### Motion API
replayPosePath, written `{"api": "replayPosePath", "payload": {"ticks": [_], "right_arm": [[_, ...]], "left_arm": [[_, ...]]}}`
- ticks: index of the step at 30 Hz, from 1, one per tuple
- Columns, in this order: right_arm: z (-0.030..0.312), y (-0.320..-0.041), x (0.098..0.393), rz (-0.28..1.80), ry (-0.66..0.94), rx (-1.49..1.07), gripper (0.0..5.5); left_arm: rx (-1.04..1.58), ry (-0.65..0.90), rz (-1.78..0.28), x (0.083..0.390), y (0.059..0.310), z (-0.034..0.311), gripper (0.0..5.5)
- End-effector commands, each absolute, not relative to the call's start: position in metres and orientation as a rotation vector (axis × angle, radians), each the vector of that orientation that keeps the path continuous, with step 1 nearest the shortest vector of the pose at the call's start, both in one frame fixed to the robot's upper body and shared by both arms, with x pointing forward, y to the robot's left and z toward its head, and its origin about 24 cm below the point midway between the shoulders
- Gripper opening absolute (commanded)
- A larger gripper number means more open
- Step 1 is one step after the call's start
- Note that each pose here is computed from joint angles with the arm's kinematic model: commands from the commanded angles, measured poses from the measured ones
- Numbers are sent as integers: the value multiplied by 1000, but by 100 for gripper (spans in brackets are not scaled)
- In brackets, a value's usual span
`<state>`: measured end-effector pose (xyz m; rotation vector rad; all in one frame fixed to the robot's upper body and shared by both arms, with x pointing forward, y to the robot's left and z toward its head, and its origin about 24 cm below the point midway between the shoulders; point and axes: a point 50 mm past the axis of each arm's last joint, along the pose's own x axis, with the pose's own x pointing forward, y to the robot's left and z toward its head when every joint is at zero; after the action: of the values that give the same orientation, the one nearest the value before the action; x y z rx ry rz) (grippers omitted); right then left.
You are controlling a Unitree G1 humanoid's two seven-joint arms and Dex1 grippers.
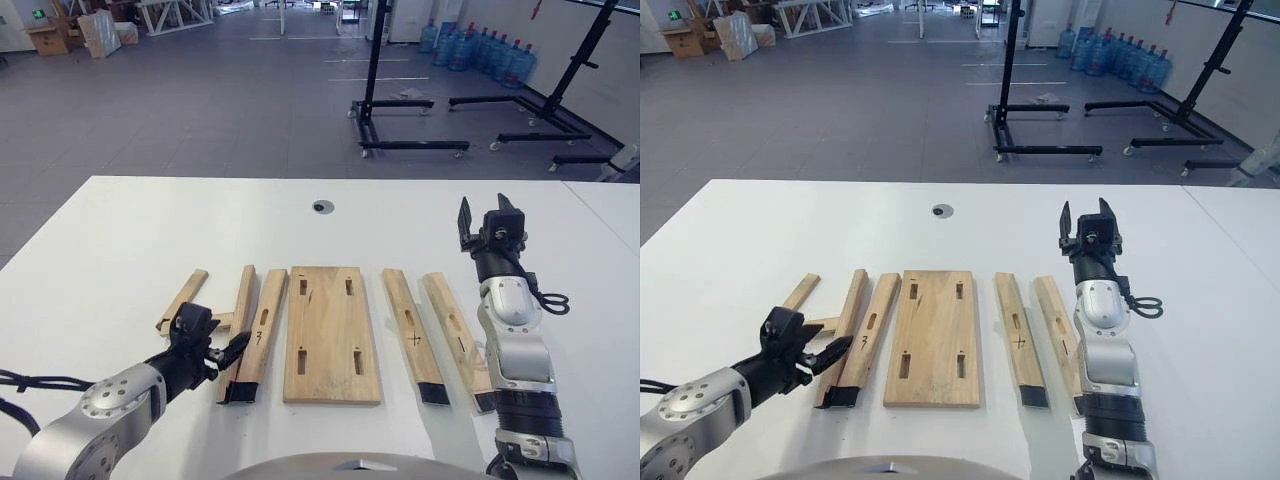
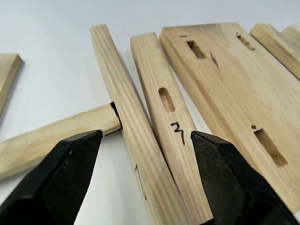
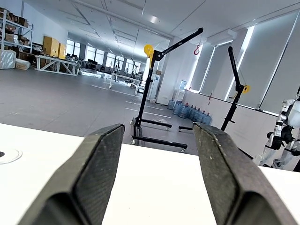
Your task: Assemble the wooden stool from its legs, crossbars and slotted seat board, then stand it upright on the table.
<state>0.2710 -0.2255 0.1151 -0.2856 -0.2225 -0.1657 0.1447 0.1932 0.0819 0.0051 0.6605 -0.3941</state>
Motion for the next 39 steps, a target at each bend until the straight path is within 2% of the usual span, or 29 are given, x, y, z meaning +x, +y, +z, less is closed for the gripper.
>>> {"api": "replayPosePath", "payload": {"ticks": [1,2,5,9,12,14,16,21,25,29,30,31,32,33,35,36,37,39], "right_arm": [[117,-225,269,-157,-214,-288,267],[117,-224,269,-153,-212,-289,267],[119,-223,271,-145,-214,-285,267],[123,-223,273,-133,-226,-287,267],[123,-224,272,-135,-225,-290,267],[123,-223,272,-135,-225,-289,267],[122,-222,273,-133,-223,-287,267],[119,-219,273,-130,-220,-279,267],[120,-217,276,-130,-226,-274,267],[122,-216,280,-129,-239,-269,267],[123,-215,281,-127,-243,-268,267],[123,-214,282,-121,-245,-267,267],[124,-212,284,-116,-249,-266,267],[125,-211,285,-110,-251,-265,267],[125,-211,287,-104,-254,-265,267],[125,-211,287,-103,-255,-265,267],[125,-211,287,-103,-256,-264,267],[126,-210,288,-101,-258,-263,267]], "left_arm": [[33,722,-350,141,205,71,329],[29,734,-346,140,207,67,314],[15,845,-310,134,232,6,277],[48,903,-269,119,271,-63,206],[63,967,-229,99,292,-103,168],[74,1020,-195,86,300,-117,141],[85,1021,-175,81,313,-116,113],[130,918,-176,87,326,-106,105],[140,721,-239,99,326,-91,105],[127,499,-236,118,340,-65,105],[181,282,-298,154,335,-31,105],[214,96,-367,183,317,10,104],[213,-26,-426,195,296,39,104],[205,-91,-455,197,281,57,104],[150,-191,-490,229,214,112,104],[143,-220,-497,233,194,131,104],[141,-243,-491,234,184,143,104],[133,-255,-466,236,181,149,104]]}}
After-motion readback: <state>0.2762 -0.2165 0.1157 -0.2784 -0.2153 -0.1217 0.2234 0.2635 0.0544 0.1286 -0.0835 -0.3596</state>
